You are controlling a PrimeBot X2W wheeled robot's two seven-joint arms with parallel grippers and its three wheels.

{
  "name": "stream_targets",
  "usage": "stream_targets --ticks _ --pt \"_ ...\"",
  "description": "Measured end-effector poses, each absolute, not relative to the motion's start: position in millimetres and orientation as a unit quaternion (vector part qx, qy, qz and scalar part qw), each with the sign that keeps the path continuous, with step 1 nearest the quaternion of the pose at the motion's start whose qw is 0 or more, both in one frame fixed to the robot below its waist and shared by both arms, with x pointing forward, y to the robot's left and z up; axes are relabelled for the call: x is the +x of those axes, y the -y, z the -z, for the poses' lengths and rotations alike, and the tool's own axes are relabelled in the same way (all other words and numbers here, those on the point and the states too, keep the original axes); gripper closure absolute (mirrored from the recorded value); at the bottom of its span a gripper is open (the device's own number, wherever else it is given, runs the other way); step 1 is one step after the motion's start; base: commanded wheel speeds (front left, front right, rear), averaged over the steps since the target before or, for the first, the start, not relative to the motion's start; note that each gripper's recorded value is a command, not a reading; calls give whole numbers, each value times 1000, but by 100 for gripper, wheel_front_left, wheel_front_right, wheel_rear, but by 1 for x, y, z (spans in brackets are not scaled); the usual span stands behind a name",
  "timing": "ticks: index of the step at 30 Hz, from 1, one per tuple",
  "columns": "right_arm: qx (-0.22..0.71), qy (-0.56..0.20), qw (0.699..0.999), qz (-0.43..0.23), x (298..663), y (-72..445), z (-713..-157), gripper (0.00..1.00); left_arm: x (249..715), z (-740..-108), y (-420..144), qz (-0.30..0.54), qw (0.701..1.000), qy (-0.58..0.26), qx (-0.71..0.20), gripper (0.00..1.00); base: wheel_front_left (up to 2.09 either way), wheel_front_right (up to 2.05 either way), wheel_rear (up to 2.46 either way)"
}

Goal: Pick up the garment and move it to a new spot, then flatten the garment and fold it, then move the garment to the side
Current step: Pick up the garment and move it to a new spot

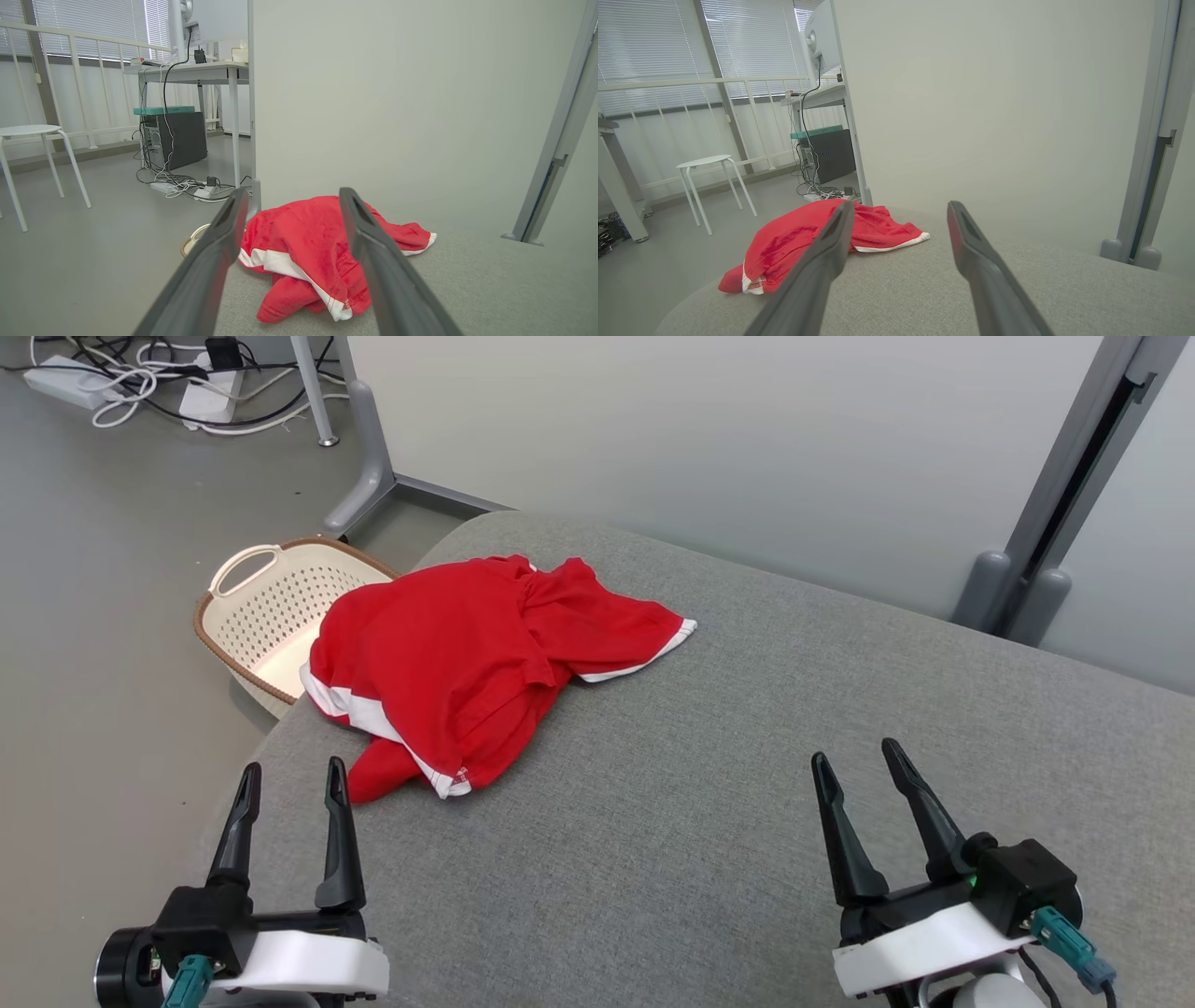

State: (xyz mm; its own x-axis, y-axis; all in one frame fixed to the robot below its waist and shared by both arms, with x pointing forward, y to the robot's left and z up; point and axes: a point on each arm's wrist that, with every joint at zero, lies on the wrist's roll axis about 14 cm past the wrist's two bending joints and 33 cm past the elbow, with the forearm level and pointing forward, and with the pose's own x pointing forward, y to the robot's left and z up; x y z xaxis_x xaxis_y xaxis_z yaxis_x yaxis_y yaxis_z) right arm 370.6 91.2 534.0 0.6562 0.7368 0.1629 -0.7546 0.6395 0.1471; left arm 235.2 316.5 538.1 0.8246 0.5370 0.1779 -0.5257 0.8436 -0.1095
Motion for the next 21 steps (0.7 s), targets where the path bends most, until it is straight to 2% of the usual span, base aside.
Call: stream_targets --ticks 12,21 --pt "100 35 914 -391 378 -76 -523 0 255 -533 -316 -249 963 91 -39 0 0 0 0" --pt "94 24 939 -331 420 -42 -500 0 312 -504 -334 -208 978 15 6 0 0 0 0"
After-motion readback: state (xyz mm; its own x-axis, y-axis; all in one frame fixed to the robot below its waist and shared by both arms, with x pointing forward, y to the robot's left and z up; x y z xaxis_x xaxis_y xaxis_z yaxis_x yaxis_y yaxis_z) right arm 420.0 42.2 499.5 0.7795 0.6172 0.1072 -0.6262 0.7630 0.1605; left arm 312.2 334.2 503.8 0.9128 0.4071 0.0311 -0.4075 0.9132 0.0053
